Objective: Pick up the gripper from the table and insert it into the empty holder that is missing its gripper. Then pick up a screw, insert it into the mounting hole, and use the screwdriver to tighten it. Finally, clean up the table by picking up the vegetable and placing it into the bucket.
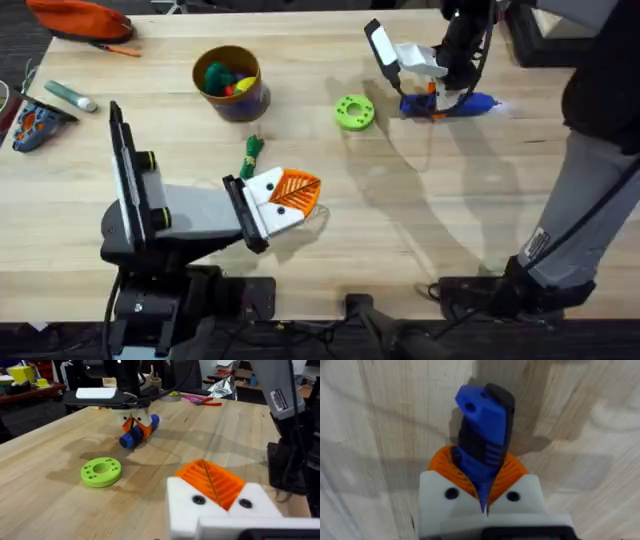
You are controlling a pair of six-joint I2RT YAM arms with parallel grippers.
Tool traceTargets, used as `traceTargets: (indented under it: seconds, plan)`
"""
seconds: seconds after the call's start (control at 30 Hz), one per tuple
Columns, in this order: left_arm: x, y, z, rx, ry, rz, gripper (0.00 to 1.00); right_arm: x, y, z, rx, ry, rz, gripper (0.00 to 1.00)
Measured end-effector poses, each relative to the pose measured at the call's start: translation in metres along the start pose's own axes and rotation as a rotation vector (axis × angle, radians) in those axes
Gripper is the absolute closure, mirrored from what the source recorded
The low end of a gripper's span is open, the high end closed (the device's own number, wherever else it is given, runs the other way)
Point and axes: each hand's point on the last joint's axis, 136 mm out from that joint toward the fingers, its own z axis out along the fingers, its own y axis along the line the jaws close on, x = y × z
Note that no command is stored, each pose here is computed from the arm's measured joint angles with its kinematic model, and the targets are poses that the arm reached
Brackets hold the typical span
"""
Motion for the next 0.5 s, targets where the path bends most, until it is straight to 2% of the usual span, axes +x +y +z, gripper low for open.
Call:
traceTargets:
  seconds: [0.23, 0.3, 0.43, 0.47, 0.5]
  plan:
    - [0.0000, 0.0006, 0.0000, -0.003, 0.000, 0.000, 0.985, 0.0008, 0.0001, 0.0001, 0.000, 0.000, 0.004, 0.984]
    - [0.0000, 0.0006, 0.0000, -0.003, 0.000, 0.000, 0.985, 0.0013, 0.0018, 0.0001, -0.007, 0.003, 0.005, 0.732]
    - [0.0000, 0.0006, 0.0000, -0.004, 0.000, 0.000, 0.985, 0.0033, 0.0004, 0.0001, -0.002, 0.015, 0.008, 0.147]
    - [0.0000, 0.0006, 0.0000, -0.004, 0.000, 0.000, 0.985, 0.0034, 0.0004, 0.0000, -0.002, 0.015, 0.009, 0.047]
    - [0.0000, 0.0007, 0.0000, -0.004, 0.000, 0.000, 0.985, 0.0034, 0.0011, 0.0000, -0.004, 0.015, 0.009, 0.018]
